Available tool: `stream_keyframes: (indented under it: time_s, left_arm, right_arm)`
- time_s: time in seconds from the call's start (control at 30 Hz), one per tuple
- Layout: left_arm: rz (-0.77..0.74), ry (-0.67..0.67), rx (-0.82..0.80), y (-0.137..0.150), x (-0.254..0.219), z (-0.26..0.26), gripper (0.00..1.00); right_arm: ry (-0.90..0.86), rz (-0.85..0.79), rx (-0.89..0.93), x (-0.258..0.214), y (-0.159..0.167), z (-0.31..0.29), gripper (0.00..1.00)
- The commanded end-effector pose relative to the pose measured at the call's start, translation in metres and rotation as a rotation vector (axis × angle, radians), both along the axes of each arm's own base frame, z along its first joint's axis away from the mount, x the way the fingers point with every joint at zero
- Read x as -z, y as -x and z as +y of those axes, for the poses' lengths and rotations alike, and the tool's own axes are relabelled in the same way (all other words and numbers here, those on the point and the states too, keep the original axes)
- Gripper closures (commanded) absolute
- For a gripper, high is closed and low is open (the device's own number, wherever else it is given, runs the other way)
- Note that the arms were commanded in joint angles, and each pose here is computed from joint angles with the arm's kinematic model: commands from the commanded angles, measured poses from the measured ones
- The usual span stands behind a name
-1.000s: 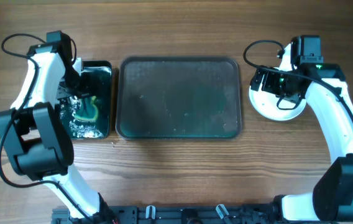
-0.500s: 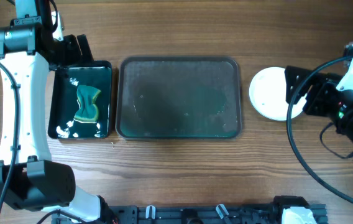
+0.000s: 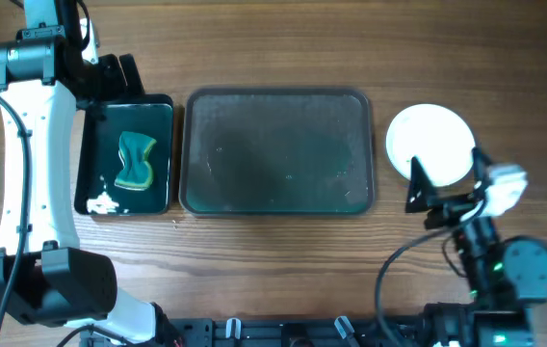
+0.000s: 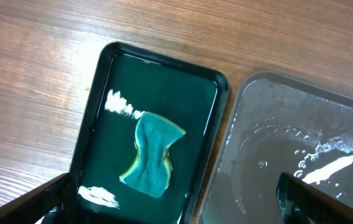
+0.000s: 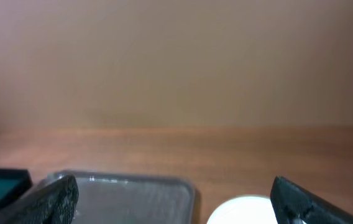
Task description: Clean dirty plates on tray and stack at the side
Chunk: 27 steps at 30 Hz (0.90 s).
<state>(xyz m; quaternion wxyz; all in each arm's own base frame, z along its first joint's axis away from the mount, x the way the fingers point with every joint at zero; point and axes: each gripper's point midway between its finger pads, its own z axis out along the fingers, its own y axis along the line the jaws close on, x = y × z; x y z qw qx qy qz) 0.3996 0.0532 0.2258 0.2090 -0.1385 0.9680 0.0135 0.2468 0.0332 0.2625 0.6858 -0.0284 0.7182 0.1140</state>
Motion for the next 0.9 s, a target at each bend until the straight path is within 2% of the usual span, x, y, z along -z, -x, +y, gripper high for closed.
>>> stream_keyframes:
  time_s: [0.0, 0.13, 0.2, 0.77, 0.87]
  left_arm:
    - [0.006, 0.0, -0.011, -0.001, 0.002, 0.001, 0.0]
    - [0.006, 0.0, -0.011, -0.001, 0.002, 0.001, 0.0]
    - [0.006, 0.0, -0.011, -0.001, 0.002, 0.001, 0.0]
    - [0.012, -0.003, -0.013, 0.001, 0.003, 0.001, 0.0]
    - [-0.054, -0.003, -0.008, 0.003, -0.017, -0.001, 0.0]
  right_arm:
    - [0.009, -0.049, -0.037, 0.041, 0.006, 0.008, 0.0]
    - [0.005, -0.022, -0.035, 0.084, 0.004, 0.008, 0.0]
    - [-0.051, -0.046, -0.041, 0.082, 0.005, 0.009, 0.0]
    - [-0.052, -0.038, -0.039, 0.084, 0.005, 0.008, 0.0]
    - [-0.052, -0.038, -0.039, 0.084, 0.005, 0.008, 0.0]
